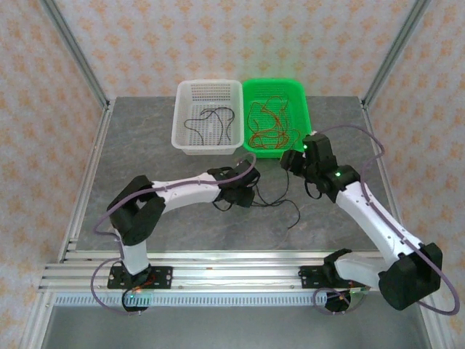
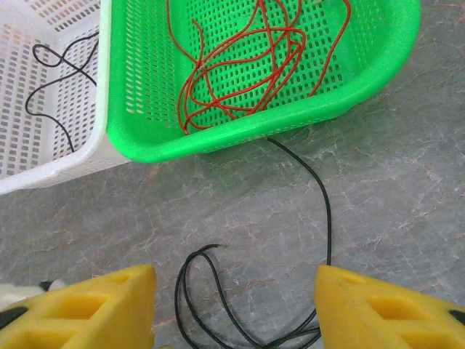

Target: Untangle the cables

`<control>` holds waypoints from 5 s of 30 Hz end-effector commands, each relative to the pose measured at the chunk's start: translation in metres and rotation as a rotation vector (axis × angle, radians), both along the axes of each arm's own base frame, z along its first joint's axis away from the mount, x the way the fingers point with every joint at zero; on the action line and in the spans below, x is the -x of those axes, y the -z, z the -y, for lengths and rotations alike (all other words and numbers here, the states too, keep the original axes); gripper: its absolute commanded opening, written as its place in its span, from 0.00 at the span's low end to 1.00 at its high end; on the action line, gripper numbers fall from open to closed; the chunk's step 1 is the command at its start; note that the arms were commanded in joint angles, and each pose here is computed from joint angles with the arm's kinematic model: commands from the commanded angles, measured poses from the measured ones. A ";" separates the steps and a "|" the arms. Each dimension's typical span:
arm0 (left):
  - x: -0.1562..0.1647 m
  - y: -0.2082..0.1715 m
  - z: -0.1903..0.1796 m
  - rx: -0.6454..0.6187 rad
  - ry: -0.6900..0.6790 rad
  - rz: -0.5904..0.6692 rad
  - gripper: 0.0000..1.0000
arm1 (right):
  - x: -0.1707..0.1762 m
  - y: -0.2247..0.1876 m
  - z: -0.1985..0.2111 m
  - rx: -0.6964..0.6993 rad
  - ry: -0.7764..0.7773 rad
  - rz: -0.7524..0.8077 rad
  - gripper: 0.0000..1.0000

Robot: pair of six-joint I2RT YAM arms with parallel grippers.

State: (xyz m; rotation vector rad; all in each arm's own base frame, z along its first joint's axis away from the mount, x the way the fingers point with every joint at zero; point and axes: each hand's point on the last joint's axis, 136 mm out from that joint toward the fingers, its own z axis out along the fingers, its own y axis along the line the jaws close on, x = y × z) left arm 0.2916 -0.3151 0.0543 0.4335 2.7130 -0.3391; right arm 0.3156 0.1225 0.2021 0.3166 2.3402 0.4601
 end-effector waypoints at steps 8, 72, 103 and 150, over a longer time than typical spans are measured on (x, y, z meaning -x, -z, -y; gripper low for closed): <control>-0.009 0.022 0.000 -0.104 -0.028 -0.044 0.30 | 0.008 0.008 0.003 -0.020 0.007 0.017 0.59; -0.042 -0.332 -0.027 0.103 -0.071 0.661 0.00 | 0.023 0.078 -0.047 -0.444 0.063 -0.059 0.64; -0.238 -0.344 -0.171 -0.074 -0.440 0.880 0.00 | 0.048 0.096 -0.035 -0.405 0.122 -0.095 0.65; -0.240 -0.150 -0.136 0.122 -0.406 0.497 0.52 | 0.037 0.126 -0.001 -0.064 0.240 -0.209 0.63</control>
